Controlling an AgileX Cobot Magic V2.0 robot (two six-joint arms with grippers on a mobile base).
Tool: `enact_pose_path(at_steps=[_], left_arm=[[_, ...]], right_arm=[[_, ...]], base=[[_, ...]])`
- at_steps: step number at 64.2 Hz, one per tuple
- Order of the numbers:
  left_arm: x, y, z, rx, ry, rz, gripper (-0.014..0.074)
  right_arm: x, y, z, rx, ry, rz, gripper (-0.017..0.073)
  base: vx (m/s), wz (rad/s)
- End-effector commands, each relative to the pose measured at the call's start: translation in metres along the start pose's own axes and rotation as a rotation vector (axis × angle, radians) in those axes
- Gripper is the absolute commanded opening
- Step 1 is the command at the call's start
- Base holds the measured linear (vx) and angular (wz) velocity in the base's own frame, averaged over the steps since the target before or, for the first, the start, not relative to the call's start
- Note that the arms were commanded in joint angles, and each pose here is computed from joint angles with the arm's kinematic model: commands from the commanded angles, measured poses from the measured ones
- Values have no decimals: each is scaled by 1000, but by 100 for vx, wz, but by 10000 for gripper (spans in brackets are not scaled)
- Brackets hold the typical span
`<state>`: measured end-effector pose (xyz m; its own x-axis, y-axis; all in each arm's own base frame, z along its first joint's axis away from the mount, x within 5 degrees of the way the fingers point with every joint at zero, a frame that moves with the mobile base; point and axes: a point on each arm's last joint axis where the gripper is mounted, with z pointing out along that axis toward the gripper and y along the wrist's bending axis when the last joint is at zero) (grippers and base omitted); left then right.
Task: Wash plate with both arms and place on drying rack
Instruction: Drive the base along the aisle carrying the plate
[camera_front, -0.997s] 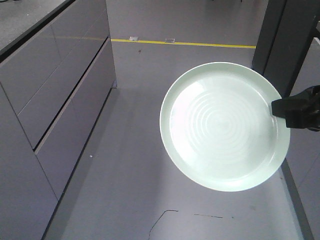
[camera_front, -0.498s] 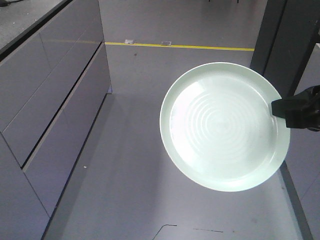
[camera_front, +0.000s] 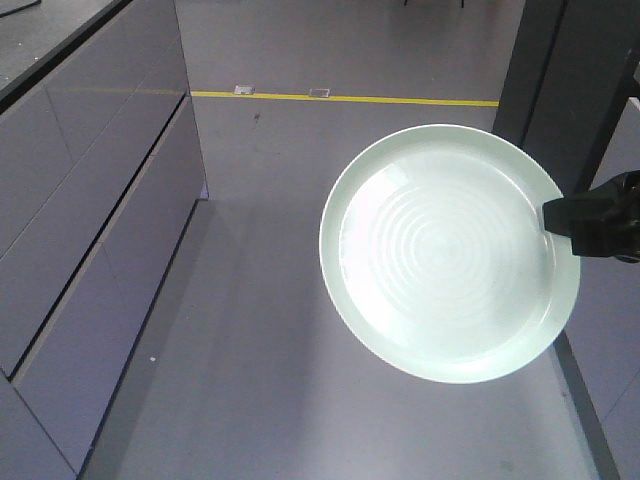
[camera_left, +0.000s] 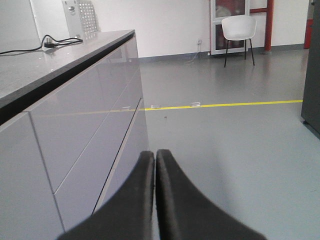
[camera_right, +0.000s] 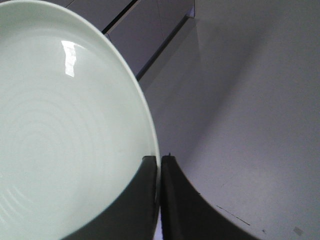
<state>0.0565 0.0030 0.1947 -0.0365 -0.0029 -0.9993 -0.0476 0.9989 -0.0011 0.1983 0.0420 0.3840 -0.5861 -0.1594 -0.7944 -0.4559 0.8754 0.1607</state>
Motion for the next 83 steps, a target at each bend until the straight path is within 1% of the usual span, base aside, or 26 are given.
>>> enact_pose_path(at_steps=[1, 83], left_arm=[[-1, -1, 0, 6, -73, -12, -6], [-1, -1, 0, 6, -73, -12, -6]], right_arm=[[-12, 3, -11, 10, -95, 3, -7], [-12, 3, -11, 10, -96, 3, -7]], base=[[17, -9], [16, -9]])
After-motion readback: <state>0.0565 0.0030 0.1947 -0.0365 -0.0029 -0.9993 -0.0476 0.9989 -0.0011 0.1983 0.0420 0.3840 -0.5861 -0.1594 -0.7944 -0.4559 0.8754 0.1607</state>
